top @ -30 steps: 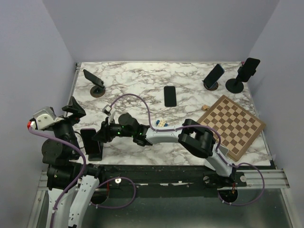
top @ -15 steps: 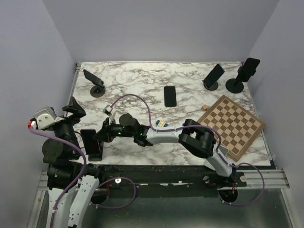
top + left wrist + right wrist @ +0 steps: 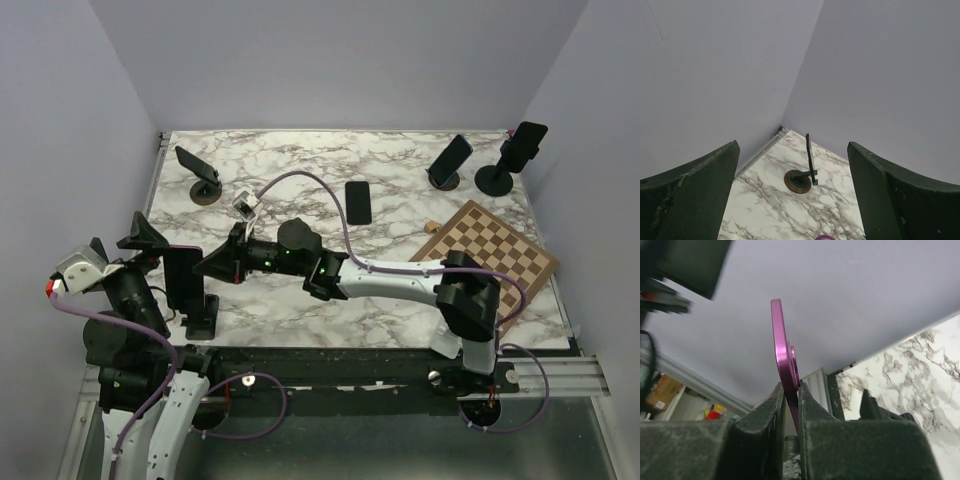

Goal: Remove the phone from the phone stand

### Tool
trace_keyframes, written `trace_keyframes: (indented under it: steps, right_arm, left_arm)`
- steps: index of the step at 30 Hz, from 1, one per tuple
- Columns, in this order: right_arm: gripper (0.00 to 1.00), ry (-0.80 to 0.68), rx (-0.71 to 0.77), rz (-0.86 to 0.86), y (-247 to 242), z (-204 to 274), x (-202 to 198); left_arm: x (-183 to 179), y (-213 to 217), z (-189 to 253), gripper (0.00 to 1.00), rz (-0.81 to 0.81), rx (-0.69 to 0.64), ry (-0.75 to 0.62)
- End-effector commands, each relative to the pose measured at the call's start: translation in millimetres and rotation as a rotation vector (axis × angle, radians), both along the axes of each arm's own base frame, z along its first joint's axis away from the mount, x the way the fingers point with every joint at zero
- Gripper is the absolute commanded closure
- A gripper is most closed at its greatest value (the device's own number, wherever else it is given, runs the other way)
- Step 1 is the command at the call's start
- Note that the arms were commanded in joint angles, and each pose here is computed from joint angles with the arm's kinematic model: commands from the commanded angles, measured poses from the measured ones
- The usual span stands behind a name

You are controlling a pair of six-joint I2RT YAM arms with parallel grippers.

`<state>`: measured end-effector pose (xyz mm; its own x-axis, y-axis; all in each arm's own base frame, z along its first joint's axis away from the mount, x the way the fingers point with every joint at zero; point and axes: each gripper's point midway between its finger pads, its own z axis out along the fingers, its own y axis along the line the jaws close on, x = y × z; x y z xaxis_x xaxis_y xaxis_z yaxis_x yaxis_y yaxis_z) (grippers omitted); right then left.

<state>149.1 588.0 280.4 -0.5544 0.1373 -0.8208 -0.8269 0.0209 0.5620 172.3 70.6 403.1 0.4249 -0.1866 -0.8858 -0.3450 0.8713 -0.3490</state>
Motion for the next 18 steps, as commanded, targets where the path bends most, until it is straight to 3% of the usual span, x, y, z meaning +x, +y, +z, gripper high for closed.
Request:
trace_keyframes:
  steps: [1,8,14,18]
  right_arm:
    - [0.99,0.063,0.011,0.008,-29,22,0]
    - [0.99,0.145,-0.145,-0.046,-93,-22,40]
    - [0.99,0.231,-0.309,-0.201,-160,-44,122]
    - [0.99,0.362,-0.477,-0.273,-205,-76,180]
  left_arm:
    - [-6,9,-2,0.03,0.049,-0.028,-0.022]
    - [-6,6,-1,0.02,0.031,-0.037,-0.028]
    - [-3,3,-2,0.01,0.012,-0.035,-0.026]
    - [0,-1,-2,0.01,-0.006,-0.029,-0.021]
